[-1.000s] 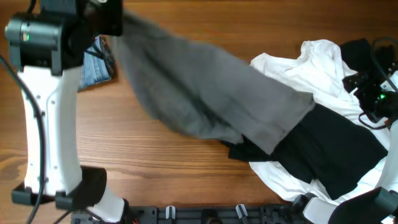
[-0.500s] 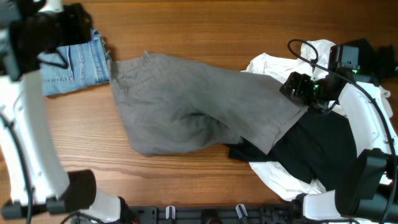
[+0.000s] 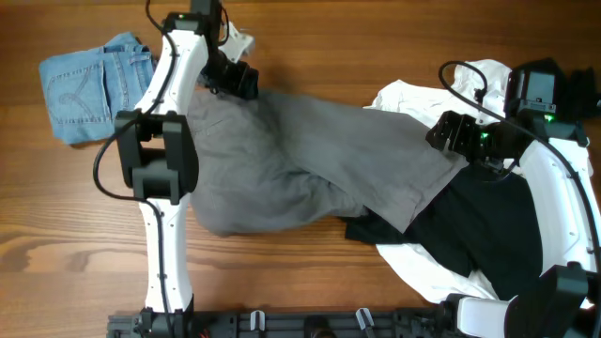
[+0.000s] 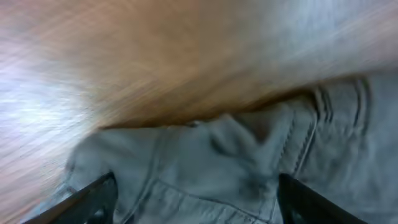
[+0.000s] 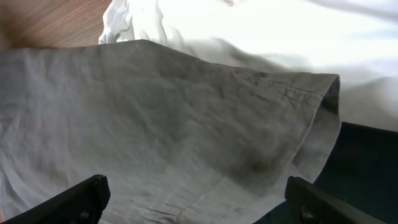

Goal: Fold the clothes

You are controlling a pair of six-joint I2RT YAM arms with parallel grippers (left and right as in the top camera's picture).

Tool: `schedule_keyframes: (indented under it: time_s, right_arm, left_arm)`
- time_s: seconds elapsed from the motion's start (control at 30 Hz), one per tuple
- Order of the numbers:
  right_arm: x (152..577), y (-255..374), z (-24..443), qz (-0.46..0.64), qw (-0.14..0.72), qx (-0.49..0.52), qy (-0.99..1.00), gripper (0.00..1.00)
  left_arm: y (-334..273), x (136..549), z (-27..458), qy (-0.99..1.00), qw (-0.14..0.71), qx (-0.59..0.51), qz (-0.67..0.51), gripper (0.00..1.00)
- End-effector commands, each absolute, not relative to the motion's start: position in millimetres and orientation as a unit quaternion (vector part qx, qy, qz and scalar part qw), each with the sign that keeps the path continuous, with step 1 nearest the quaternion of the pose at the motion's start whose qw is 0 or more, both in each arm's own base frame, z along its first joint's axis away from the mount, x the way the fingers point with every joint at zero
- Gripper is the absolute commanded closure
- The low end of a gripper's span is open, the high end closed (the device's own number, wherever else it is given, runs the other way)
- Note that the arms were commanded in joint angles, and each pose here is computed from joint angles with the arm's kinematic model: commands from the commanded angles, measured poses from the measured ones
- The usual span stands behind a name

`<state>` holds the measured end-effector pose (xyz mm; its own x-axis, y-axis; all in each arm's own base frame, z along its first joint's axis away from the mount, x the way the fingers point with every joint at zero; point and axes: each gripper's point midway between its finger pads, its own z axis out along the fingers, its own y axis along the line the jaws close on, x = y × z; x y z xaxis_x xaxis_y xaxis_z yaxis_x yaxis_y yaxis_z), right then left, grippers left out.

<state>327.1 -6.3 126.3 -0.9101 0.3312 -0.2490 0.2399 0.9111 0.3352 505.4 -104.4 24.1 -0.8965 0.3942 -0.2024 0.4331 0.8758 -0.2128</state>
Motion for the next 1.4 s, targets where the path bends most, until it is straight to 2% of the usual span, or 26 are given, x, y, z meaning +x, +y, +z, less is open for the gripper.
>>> schedule_keyframes:
  time_s: [0.0, 0.03, 0.07, 0.1, 0.23, 0.3, 0.33, 0.37, 0.43, 0.53, 0.63, 0.67, 0.7, 0.73, 0.77, 0.8, 0.83, 0.87, 0.9, 0.93, 1.0, 1.07, 1.13, 1.2, 1.3, 1.37]
  right_arm:
    - [326, -4, 127, 0.153, 0.154, 0.139, 0.966, 0.05]
    - [326, -4, 127, 0.153, 0.154, 0.139, 0.966, 0.04]
    - [326, -4, 127, 0.153, 0.155, 0.139, 0.966, 0.04]
    - [326, -4, 128, 0.153, 0.155, 0.139, 0.966, 0.04]
    - [327, -5, 128, 0.153, 0.158, 0.138, 0.966, 0.04]
    - [329, -5, 129, 0.153, 0.162, 0.138, 0.965, 0.05]
    - [330, -5, 129, 0.153, 0.163, 0.137, 0.965, 0.05]
    - [331, -5, 129, 0.153, 0.166, 0.137, 0.965, 0.05]
    - [333, -6, 130, 0.153, 0.171, 0.136, 0.964, 0.04]
    - [331, -5, 129, 0.153, 0.165, 0.136, 0.965, 0.01]
    - [328, -2, 126, 0.154, 0.157, 0.129, 0.967, 0.01]
    - [329, 10, 126, 0.172, 0.161, 0.086, 0.968, 0.02]
    - [330, 30, 123, 0.193, 0.161, 0.041, 0.967, 0.02]
    - [329, 45, 115, 0.198, 0.157, 0.015, 0.967, 0.02]
    - [327, 59, 103, 0.194, 0.148, -0.007, 0.970, 0.02]
    - [323, 80, 86, 0.192, 0.133, -0.040, 0.971, 0.12]
    - [317, 98, 71, 0.195, 0.120, -0.076, 0.970, 0.26]
    - [311, 113, 51, 0.183, 0.100, -0.107, 0.972, 0.48]
    - [310, 117, 32, 0.161, 0.083, -0.097, 0.979, 0.76]
    - [314, 113, 16, 0.143, 0.073, -0.073, 0.984, 0.81]
    - [330, 96, -17, 0.113, 0.067, -0.008, 0.991, 0.85]
    - [351, 48, -45, 0.078, 0.079, 0.102, 0.989, 0.87]
    - [365, -39, -58, 0.059, 0.099, 0.253, 0.961, 0.88]
    - [367, -139, -45, 0.053, 0.146, 0.364, 0.919, 0.89]
    - [356, -244, -16, 0.026, 0.202, 0.430, 0.880, 0.87]
    - [345, -311, 17, 0.003, 0.245, 0.471, 0.848, 0.81]
  left_arm:
    - [-120, 482, -2, 0.950, 0.037, 0.253, -0.181, 0.30]
    - [-120, 479, -2, 0.950, 0.031, 0.252, -0.181, 0.44]
    - [-120, 477, -2, 0.950, 0.026, 0.251, -0.181, 0.73]
    - [-116, 474, -1, 0.952, 0.018, 0.249, -0.175, 0.96]
    - [-48, 493, 46, 0.992, 0.042, 0.111, -0.048, 0.96]
    - [-6, 509, 101, 0.994, 0.104, 0.025, -0.011, 0.96]
    - [15, 517, 144, 0.987, 0.159, -0.024, -0.028, 0.96]
    - [14, 522, 171, 0.977, 0.197, -0.024, -0.075, 0.96]
    - [29, 523, 198, 0.968, 0.234, -0.049, -0.083, 0.96]
    - [117, 496, 194, 0.949, 0.206, -0.234, 0.041, 0.96]
    - [153, 480, 196, 0.929, 0.197, -0.313, 0.011, 0.96]
    - [152, 480, 197, 0.930, 0.199, -0.309, -0.024, 0.96]
    - [144, 483, 199, 0.936, 0.201, -0.281, -0.067, 0.94]
    - [135, 483, 200, 0.941, 0.200, -0.258, -0.094, 0.79]
    - [130, 483, 200, 0.943, 0.198, -0.246, -0.105, 0.70]
    - [120, 483, 204, 0.946, 0.199, -0.226, -0.123, 0.63]
    - [111, 483, 211, 0.946, 0.204, -0.208, -0.142, 0.60]
    - [97, 482, 228, 0.942, 0.219, -0.188, -0.173, 0.58]
    - [84, 479, 249, 0.935, 0.237, -0.175, -0.200, 0.57]
    - [77, 477, 262, 0.930, 0.249, -0.166, -0.214, 0.56]
    - [56, 466, 301, 0.920, 0.283, -0.138, -0.232, 0.52]
    - [33, 451, 333, 0.915, 0.311, -0.108, -0.232, 0.43]
    - [8, 437, 360, 0.910, 0.336, -0.069, -0.233, 0.22]
    - [-19, 425, 376, 0.907, 0.346, -0.038, -0.239, 0.20]
    - [-37, 420, 377, 0.908, 0.338, -0.020, -0.246, 0.16]
    - [-41, 420, 373, 0.912, 0.334, -0.015, -0.237, 0.17]
